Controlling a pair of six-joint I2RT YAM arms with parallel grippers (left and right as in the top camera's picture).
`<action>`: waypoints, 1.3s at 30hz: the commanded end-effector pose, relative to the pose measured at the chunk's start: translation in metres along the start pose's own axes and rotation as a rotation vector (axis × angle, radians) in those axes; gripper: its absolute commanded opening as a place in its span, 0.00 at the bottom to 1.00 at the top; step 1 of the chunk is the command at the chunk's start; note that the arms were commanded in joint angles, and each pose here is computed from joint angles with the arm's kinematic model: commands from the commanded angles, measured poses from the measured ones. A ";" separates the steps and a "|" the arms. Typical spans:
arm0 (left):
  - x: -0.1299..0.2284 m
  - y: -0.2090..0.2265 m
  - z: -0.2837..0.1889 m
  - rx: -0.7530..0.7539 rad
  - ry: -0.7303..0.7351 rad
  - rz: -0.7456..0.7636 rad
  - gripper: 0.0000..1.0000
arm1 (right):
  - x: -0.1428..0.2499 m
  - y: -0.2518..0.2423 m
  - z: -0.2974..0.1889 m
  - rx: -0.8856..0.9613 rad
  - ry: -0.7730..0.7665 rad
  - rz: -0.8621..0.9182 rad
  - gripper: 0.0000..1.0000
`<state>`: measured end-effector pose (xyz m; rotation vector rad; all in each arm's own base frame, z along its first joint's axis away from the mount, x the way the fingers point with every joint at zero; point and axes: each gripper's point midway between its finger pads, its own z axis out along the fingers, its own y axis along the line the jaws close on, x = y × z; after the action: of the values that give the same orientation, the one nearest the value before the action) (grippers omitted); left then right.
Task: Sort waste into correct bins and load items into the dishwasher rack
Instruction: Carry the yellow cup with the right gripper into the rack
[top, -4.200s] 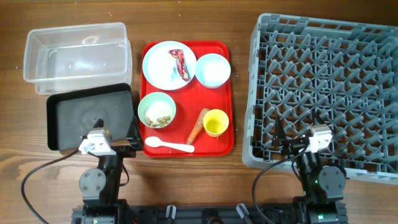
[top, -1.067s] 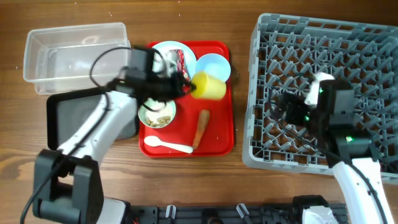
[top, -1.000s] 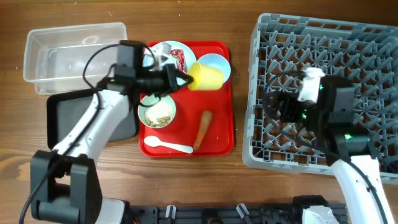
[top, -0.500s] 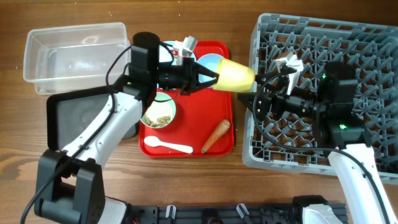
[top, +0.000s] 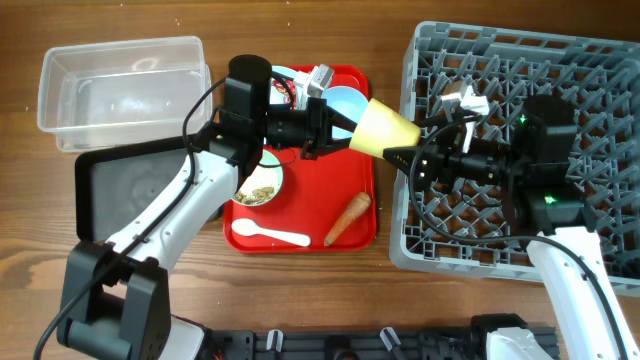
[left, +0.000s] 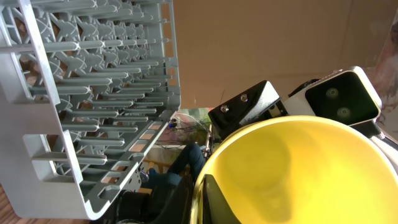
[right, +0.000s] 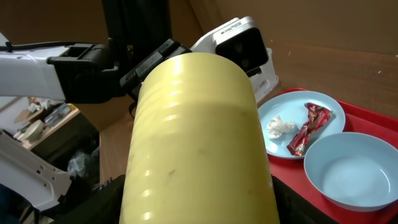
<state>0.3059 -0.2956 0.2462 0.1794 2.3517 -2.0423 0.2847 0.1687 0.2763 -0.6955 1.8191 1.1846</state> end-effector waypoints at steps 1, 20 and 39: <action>0.003 -0.013 0.001 0.015 0.009 0.029 0.07 | -0.005 0.008 0.000 -0.039 -0.002 -0.022 0.59; 0.011 0.155 -0.172 -0.959 -0.342 -0.130 0.73 | 0.007 -0.107 -0.095 0.880 0.053 0.359 0.48; 0.015 0.105 -0.226 -1.036 -0.565 -0.040 0.77 | 0.122 -0.189 -0.313 1.627 0.151 1.019 0.47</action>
<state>0.3158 -0.0605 0.1741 -0.4153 2.6010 -0.5526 0.2707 -0.1853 0.1619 1.1184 2.4756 -0.1497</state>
